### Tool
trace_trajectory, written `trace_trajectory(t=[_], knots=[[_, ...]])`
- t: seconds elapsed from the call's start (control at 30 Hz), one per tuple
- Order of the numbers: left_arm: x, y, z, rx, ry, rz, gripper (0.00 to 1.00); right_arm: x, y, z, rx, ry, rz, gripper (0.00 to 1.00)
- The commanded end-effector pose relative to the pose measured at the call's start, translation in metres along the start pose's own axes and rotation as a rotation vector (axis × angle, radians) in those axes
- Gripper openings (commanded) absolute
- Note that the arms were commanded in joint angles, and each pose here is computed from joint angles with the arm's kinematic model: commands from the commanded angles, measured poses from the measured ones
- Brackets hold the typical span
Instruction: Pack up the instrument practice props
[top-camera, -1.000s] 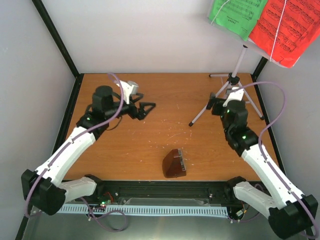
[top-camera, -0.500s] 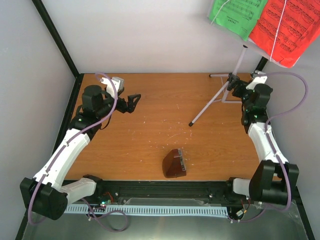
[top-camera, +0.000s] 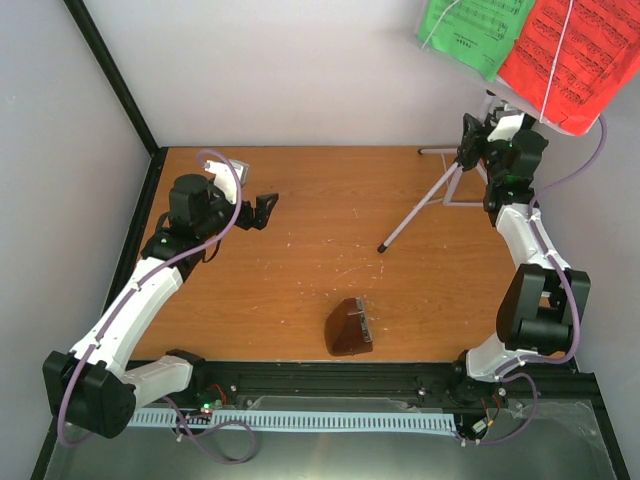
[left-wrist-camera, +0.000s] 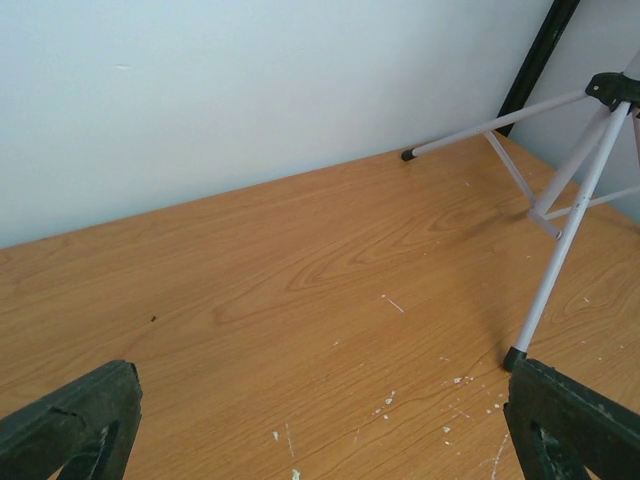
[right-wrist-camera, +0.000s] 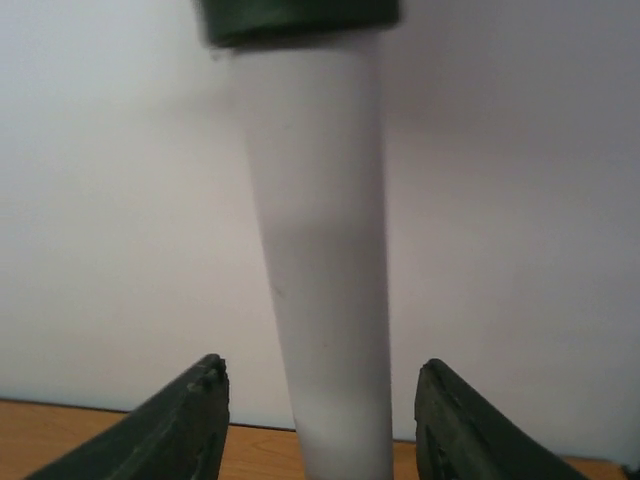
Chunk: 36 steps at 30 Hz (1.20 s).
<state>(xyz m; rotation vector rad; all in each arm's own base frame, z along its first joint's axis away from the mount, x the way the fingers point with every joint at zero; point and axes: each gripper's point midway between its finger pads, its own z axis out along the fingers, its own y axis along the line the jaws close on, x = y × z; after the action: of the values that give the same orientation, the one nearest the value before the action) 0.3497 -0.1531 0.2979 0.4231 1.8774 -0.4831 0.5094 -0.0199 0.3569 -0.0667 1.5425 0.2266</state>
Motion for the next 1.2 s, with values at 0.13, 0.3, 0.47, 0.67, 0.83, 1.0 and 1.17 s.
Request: trace_trajectory(t=[0.13,0.3,0.47,0.67,0.83,1.0,1.17], knots=[[-0.002,0.003,-0.002,-0.013,-0.004,0.027,1.00,-0.017,0.011,0.005,-0.085,-0.088,-0.158,0.18],[0.000,0.003,-0.001,-0.011,0.003,0.023,1.00,-0.019,0.043,-0.004,-0.261,-0.144,-0.165,0.03],[0.000,0.002,-0.001,-0.008,0.001,0.024,0.99,-0.026,0.076,-0.012,-0.384,-0.169,-0.116,0.03],[0.001,0.001,0.000,0.000,0.004,0.020,1.00,-0.025,0.137,-0.010,-0.505,-0.201,-0.065,0.03],[0.003,0.003,0.000,-0.008,0.008,0.020,1.00,-0.016,0.190,-0.006,-0.550,-0.196,-0.016,0.03],[0.003,0.003,0.000,-0.012,0.007,0.021,0.99,0.001,0.248,-0.006,-0.606,-0.168,0.041,0.03],[0.002,0.002,-0.001,-0.009,0.003,0.021,0.99,0.015,0.286,-0.005,-0.596,-0.134,0.059,0.03]])
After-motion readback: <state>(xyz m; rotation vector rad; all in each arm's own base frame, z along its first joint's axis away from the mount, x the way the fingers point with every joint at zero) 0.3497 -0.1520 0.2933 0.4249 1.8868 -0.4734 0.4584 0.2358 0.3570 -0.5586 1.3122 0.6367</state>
